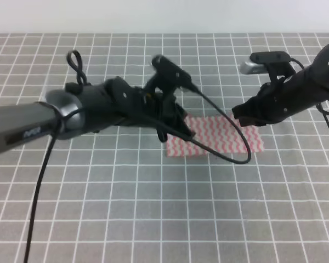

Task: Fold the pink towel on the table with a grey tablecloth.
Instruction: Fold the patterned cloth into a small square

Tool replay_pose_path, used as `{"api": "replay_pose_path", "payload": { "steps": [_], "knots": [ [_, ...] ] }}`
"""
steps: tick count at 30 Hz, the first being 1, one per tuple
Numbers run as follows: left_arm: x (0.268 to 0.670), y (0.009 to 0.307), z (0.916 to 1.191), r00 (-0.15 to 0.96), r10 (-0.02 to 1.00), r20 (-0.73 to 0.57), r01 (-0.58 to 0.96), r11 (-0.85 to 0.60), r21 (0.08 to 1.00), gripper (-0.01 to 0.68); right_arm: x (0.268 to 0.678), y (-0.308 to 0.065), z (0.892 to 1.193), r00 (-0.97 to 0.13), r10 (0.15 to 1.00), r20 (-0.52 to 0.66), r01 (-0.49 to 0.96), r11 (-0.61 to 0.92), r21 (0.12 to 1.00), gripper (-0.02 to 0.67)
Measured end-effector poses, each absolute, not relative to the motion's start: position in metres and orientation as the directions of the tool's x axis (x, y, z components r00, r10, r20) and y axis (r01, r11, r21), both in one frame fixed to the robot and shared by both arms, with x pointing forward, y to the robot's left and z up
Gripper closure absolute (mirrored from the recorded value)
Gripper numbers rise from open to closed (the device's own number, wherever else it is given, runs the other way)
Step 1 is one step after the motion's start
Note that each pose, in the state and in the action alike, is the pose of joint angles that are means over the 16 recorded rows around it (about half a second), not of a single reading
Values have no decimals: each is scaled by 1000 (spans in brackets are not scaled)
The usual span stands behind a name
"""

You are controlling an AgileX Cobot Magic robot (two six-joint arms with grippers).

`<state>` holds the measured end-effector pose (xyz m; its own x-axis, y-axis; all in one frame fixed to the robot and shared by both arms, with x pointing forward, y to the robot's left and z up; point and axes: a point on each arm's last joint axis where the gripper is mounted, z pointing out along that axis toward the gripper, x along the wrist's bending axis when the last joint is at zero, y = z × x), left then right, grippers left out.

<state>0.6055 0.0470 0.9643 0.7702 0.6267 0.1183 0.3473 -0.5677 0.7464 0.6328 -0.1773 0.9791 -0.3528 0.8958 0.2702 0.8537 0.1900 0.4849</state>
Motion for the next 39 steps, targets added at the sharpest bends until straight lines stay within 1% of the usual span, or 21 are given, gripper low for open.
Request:
{"api": "replay_pose_path", "payload": {
  "steps": [3,7,14,19,25,34,39],
  "knots": [
    [606,47,969,763,634,129,337,-560,757,675,636,-182,982,-344,900,268,854,182,487,585],
    [608,47,968,759,637,132,337,-559,758,675,640,-188,977,-320,908,271,866,165,472,535],
    [610,45,951,768,630,116,361,-575,734,675,644,-196,964,-276,918,284,892,134,432,471],
    [610,44,942,775,623,102,376,-586,718,675,645,-198,957,-271,922,276,898,139,417,453],
    [611,44,937,777,622,97,384,-590,710,675,646,-200,954,-280,929,242,896,162,414,423],
    [613,46,934,773,627,96,390,-589,707,675,647,-202,951,-275,938,212,895,169,413,379],
    [613,47,934,771,630,96,392,-588,707,675,648,-202,948,-260,940,221,899,153,410,374]
  ]
}}
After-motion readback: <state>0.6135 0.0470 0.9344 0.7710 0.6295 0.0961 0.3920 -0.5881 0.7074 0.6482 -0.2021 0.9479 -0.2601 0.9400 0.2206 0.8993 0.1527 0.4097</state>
